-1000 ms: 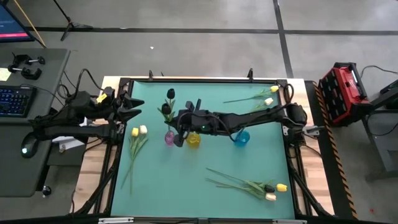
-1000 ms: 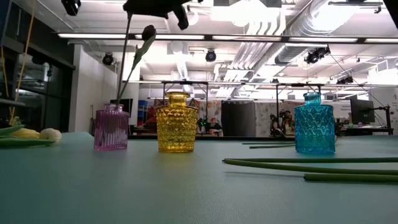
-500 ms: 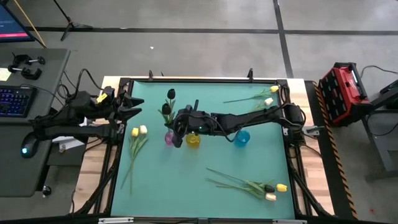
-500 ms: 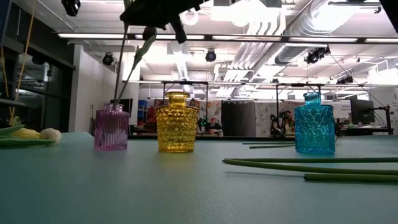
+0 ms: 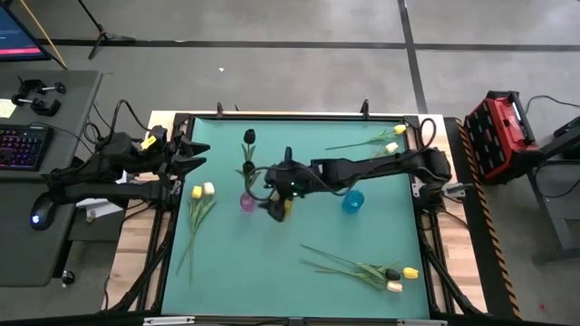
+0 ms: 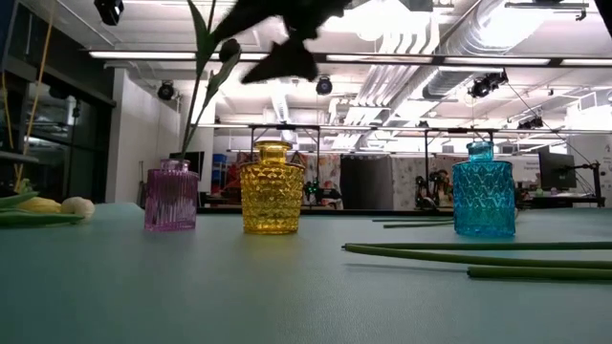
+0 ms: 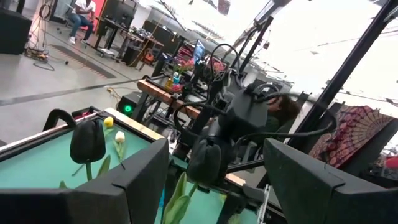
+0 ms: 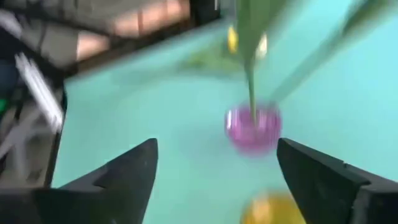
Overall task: Sort flowers into vase by color
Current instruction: Put the black tulip into the pink vase
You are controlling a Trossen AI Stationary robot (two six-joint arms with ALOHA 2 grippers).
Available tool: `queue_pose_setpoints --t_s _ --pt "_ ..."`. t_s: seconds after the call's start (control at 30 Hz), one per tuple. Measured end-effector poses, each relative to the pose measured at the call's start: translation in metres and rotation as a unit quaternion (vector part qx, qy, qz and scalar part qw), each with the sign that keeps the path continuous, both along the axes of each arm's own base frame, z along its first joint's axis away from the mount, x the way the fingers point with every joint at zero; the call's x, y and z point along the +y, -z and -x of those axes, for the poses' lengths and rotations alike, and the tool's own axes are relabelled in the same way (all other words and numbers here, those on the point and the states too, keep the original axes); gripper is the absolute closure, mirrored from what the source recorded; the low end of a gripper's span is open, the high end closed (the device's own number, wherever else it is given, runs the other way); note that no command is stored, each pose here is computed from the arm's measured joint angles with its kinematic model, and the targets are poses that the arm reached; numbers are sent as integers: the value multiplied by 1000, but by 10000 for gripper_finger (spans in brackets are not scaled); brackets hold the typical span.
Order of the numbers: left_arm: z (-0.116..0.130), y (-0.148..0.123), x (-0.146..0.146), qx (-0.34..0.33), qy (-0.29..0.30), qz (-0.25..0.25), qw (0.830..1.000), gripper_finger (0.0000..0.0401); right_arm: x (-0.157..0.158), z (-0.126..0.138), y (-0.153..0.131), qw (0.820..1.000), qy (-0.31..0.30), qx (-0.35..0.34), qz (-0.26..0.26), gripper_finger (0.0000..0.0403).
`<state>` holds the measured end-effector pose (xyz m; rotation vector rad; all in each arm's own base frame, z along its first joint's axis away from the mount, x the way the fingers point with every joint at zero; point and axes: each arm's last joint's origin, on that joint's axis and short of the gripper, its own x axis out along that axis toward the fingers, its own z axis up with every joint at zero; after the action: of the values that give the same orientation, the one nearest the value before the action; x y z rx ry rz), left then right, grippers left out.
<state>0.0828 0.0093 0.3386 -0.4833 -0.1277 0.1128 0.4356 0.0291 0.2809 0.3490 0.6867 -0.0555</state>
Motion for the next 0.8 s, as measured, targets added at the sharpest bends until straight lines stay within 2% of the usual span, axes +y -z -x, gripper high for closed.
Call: queue_pose_setpoints --t_s 0.1,0.23,0.37,0.5,0.63,0.8 --pt "0 0 0 0 0 1 1000 150 5 16 2 997 -25 75 -18 73" --pt "0 0 0 0 -4 1 1000 150 19 36 6 984 -61 165 -33 75" --pt "0 0 1 0 -11 3 1000 150 46 59 16 958 -95 270 -30 84" --pt "0 0 1 0 -14 4 1000 150 81 86 41 930 -114 349 -23 92" --pt "0 0 1 -1 -15 6 1000 150 108 110 68 914 -102 392 -30 98" --pt "0 0 1 -1 -17 6 1000 150 124 125 94 909 -70 407 -55 104"
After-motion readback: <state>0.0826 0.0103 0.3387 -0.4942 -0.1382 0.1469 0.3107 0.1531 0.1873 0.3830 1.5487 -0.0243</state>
